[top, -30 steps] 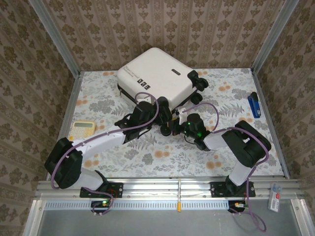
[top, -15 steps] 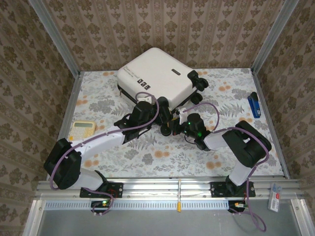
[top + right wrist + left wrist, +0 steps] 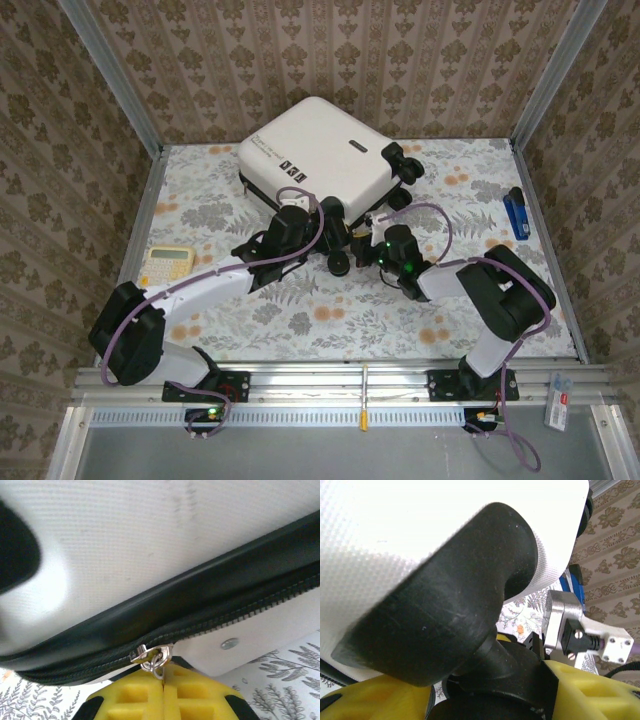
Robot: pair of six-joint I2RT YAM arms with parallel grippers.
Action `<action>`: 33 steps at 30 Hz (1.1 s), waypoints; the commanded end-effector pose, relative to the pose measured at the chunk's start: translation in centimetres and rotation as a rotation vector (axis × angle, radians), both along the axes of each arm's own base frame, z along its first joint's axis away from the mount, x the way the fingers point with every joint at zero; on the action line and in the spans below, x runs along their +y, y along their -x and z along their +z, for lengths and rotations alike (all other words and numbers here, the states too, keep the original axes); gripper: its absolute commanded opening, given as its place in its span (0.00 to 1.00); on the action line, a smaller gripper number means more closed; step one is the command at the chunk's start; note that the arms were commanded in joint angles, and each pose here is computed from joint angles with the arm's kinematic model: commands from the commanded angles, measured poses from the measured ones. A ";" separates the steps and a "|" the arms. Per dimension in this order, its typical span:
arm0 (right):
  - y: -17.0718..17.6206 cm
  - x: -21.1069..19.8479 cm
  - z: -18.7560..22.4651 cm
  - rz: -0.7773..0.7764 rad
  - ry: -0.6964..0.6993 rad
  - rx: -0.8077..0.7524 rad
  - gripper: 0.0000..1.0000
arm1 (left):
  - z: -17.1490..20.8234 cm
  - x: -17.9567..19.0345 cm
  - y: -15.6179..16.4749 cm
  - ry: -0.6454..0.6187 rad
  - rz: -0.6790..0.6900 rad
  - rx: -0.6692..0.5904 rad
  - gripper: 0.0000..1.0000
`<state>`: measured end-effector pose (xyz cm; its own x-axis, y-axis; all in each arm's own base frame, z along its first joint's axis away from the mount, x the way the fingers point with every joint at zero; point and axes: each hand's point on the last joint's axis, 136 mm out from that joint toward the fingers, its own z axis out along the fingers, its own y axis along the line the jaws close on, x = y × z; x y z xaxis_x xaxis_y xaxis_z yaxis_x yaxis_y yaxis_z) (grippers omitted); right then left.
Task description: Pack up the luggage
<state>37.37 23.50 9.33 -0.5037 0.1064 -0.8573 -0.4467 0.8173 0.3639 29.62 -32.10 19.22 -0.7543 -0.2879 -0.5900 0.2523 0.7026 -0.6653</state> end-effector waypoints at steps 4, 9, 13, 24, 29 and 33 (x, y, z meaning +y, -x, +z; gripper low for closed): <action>-3.5 -3.9 2.3 -0.172 0.003 -0.048 0.00 | -0.1 1.8 -0.2 -0.061 0.014 0.002 0.59; -4.8 -5.2 2.6 -0.212 0.005 -0.050 0.00 | -0.3 2.5 -0.1 -0.081 0.012 0.008 0.59; -5.8 -6.4 2.5 -0.259 0.004 -0.039 0.00 | -0.4 3.1 0.0 -0.091 0.015 0.008 0.58; -4.8 -5.7 2.6 -0.187 -0.019 -0.052 0.00 | 0.7 3.0 0.7 -0.089 -0.056 0.020 0.74; -4.5 -5.5 2.6 -0.178 -0.023 -0.049 0.00 | 3.1 -0.5 2.3 -0.010 -0.156 0.018 0.87; -4.1 -5.1 2.7 -0.166 -0.018 -0.056 0.00 | 4.3 -2.8 3.0 0.078 -0.213 0.030 0.91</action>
